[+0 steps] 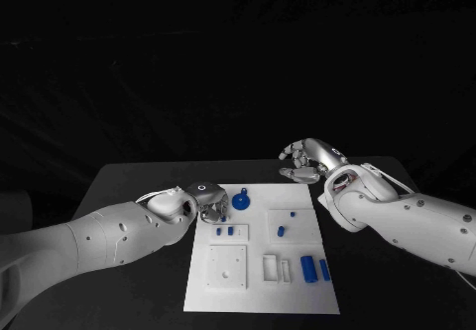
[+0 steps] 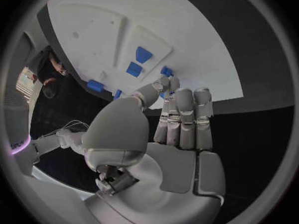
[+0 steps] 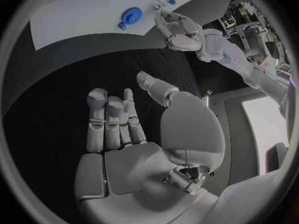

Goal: Assemble the parts on the task board

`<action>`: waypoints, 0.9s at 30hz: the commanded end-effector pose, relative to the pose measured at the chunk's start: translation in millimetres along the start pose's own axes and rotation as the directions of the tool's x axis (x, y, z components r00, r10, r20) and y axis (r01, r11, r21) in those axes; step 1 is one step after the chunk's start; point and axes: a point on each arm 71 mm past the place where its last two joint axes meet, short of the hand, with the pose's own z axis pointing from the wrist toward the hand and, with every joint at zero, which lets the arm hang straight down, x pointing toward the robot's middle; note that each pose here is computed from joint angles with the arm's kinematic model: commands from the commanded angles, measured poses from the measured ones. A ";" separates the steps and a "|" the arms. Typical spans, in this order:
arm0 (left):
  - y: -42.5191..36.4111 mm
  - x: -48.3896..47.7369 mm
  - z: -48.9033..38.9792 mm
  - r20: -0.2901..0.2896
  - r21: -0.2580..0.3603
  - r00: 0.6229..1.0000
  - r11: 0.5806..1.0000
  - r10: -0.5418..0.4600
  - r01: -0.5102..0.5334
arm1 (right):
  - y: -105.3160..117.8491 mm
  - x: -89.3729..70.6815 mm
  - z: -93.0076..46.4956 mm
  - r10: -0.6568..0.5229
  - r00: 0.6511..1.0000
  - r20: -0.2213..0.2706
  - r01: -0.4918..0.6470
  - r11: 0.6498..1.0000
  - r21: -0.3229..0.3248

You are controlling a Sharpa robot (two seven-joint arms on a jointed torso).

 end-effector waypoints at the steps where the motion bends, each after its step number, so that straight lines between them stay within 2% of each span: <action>1: -0.6 0.3 1.0 -0.011 -0.006 1.000 1.000 -0.006 0.006 | 1.4 -0.5 -0.1 -0.002 1.000 0.003 0.002 1.000 -0.010; 11: 4.9 0.1 -0.9 -0.005 -0.025 0.999 0.999 -0.033 0.033 | 0.2 -1.1 -0.4 -0.004 1.000 0.002 0.004 1.000 -0.007; 21: 15.0 -6.1 -5.8 0.087 -0.032 0.992 0.995 -0.095 0.098 | -1.9 -1.7 -0.4 -0.007 1.000 0.000 0.007 1.000 -0.002; 27: 13.9 -4.7 -5.5 0.064 -0.012 0.992 0.994 -0.107 0.108 | -2.8 -1.8 -0.3 -0.008 1.000 -0.001 0.008 1.000 0.001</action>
